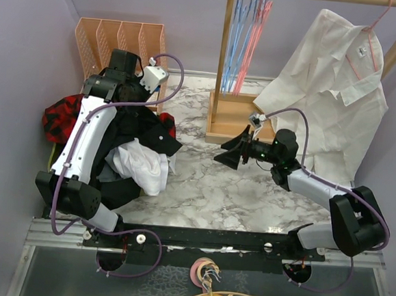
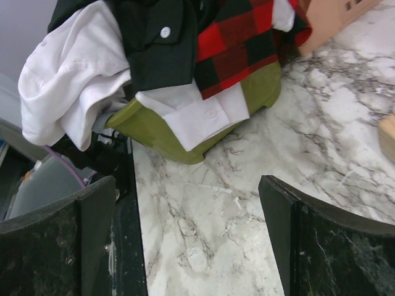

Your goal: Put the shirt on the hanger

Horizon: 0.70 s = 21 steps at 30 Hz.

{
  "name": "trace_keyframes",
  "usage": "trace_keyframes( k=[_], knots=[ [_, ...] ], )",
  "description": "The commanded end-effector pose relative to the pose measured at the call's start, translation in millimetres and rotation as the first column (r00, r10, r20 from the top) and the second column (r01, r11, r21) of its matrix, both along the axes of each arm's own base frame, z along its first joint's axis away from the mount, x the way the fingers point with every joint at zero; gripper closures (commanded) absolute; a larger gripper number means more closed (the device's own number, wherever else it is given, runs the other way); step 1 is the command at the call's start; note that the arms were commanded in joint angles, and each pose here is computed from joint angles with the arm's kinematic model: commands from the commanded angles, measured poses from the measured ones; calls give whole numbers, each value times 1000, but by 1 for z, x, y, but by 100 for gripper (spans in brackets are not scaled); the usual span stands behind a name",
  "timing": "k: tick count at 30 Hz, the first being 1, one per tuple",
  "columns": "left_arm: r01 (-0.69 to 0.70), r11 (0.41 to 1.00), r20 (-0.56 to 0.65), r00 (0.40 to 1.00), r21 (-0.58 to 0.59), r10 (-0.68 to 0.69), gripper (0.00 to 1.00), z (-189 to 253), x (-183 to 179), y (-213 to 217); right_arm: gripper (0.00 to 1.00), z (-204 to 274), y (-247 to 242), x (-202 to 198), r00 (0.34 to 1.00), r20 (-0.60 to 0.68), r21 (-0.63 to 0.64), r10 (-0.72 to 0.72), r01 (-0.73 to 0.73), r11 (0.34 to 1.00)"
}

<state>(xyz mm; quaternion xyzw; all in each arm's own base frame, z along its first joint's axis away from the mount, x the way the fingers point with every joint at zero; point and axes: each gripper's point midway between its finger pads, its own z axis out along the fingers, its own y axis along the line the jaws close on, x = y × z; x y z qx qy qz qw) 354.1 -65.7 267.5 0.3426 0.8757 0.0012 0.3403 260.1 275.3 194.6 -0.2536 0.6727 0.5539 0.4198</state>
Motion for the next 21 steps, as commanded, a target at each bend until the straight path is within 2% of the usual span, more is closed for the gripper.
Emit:
trace_keyframes(
  k=[1, 5, 8, 11, 14, 21],
  knots=[
    [8, 1000, 61, 998, -7, -7, 100, 28, -8, -2, 1, 21, 30, -19, 980, 121, 15, 158, -161, 987],
    [109, 993, 96, 990, -33, -105, 98, 59, -38, -14, 1, 26, 67, -30, 955, 184, -18, 232, -232, 972],
    [144, 989, 87, 986, -27, -141, 96, 65, -58, -13, 1, 42, 89, -19, 952, 262, -27, 159, -158, 987],
    [180, 983, 95, 980, -33, -176, 96, 69, -74, -14, 1, 62, 96, 1, 946, 322, 20, 39, -48, 999],
    [206, 977, 108, 974, -51, -200, 95, 76, -83, -18, 1, 83, 105, 20, 934, 357, 64, -19, -4, 998],
    [246, 965, 194, 955, -93, -225, 94, 110, -90, -26, 1, 109, 153, 31, 918, 392, 56, 65, -94, 994]
  ],
)
